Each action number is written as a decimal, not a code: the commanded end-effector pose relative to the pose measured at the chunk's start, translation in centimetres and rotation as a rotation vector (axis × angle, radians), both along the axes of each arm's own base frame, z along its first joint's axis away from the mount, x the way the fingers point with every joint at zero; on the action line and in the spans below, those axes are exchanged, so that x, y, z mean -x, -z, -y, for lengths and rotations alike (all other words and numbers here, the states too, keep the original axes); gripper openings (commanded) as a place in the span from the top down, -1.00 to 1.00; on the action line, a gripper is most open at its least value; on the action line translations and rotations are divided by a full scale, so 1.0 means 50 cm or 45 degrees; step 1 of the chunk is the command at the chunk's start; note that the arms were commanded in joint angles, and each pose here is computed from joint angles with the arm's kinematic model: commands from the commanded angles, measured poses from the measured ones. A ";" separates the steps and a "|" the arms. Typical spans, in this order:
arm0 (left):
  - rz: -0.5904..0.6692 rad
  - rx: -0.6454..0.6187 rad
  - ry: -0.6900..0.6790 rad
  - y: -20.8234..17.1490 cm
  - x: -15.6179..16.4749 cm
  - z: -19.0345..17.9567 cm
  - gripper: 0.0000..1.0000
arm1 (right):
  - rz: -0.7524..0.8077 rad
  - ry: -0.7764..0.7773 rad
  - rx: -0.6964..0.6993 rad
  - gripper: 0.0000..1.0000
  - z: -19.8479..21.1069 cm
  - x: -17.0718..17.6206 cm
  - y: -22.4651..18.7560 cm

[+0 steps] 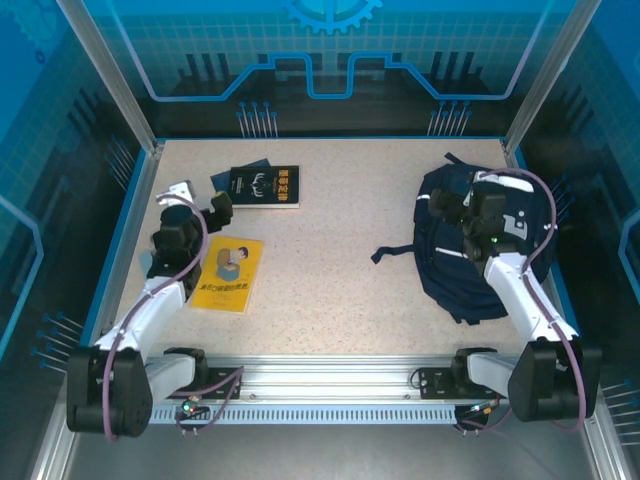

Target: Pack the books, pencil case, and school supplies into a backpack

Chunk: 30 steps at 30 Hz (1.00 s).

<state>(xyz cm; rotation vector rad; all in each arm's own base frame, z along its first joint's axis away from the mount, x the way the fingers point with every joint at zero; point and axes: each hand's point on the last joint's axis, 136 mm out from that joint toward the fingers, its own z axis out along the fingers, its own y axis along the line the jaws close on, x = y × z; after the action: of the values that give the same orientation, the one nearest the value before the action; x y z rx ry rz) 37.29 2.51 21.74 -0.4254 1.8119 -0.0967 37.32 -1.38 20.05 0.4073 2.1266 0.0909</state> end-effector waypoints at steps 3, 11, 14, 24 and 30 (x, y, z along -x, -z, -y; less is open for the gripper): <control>-0.199 0.295 -0.069 0.016 0.050 0.015 -0.98 | -0.464 0.072 -0.189 -1.00 -0.007 0.065 0.117; -0.274 0.495 0.252 0.014 0.062 0.117 -0.97 | -0.690 0.061 -0.321 -0.92 -0.021 0.016 0.215; -0.316 0.526 0.290 0.026 0.070 0.133 -0.97 | -0.742 0.012 -0.400 -0.89 -0.046 -0.001 0.247; -0.443 0.581 0.354 0.065 0.076 0.174 -0.98 | -0.890 -0.251 -0.410 -0.86 -0.267 -0.013 0.312; -0.453 0.589 0.411 0.073 0.062 0.212 -0.97 | -0.953 -0.452 -0.360 -0.84 -0.481 0.003 0.334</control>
<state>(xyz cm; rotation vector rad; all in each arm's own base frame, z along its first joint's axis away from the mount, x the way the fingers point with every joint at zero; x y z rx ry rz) 33.51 -6.79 16.55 -0.5138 2.2277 -0.6458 40.04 17.00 5.24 0.2819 2.8048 0.3793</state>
